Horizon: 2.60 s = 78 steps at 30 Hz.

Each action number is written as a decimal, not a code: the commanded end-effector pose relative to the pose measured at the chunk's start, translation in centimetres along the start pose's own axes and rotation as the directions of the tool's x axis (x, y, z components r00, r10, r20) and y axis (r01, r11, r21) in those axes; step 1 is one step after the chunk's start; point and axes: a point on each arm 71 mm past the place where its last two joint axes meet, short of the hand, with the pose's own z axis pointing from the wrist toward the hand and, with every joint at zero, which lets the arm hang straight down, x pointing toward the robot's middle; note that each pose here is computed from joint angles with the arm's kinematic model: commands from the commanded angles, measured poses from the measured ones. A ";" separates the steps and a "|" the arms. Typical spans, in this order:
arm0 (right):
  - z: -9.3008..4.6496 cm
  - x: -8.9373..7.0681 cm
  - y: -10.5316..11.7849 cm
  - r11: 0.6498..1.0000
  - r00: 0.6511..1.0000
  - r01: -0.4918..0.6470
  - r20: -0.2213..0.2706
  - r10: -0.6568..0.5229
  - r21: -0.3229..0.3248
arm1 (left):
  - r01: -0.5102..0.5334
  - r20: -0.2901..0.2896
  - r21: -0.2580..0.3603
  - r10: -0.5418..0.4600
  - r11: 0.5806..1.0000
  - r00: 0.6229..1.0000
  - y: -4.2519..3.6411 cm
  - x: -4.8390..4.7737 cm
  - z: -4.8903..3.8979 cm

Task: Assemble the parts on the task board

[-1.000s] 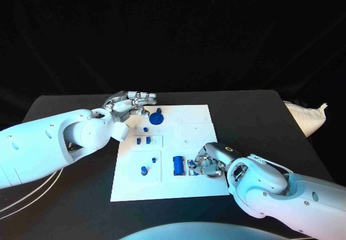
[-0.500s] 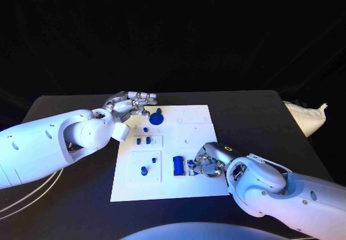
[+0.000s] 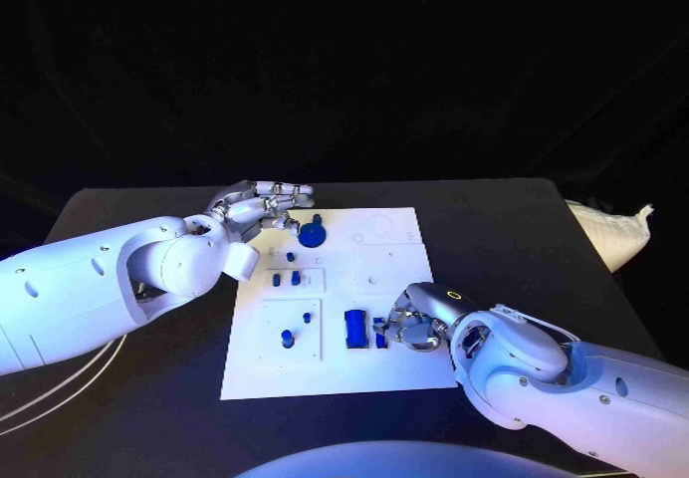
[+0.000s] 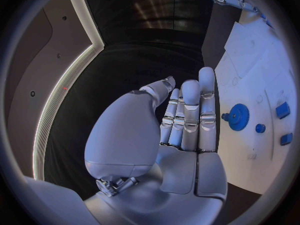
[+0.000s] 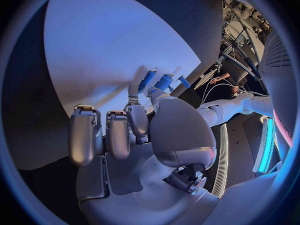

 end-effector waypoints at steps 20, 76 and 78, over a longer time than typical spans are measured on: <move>-0.1 0.0 -0.3 1.000 1.000 0.022 -0.015 -0.022 0.004 | -0.001 -0.023 0.000 0.001 1.000 1.000 -0.03 0.17 -0.01; 7.5 -7.1 -6.7 0.365 0.377 -0.892 0.004 0.926 -0.266 | 0.113 0.039 0.037 -0.114 0.993 0.993 3.85 -2.05 0.96; 7.8 -7.3 -6.8 0.356 0.369 -0.893 0.005 0.929 -0.274 | 0.110 0.055 0.046 -0.113 0.993 0.992 3.89 -2.24 0.96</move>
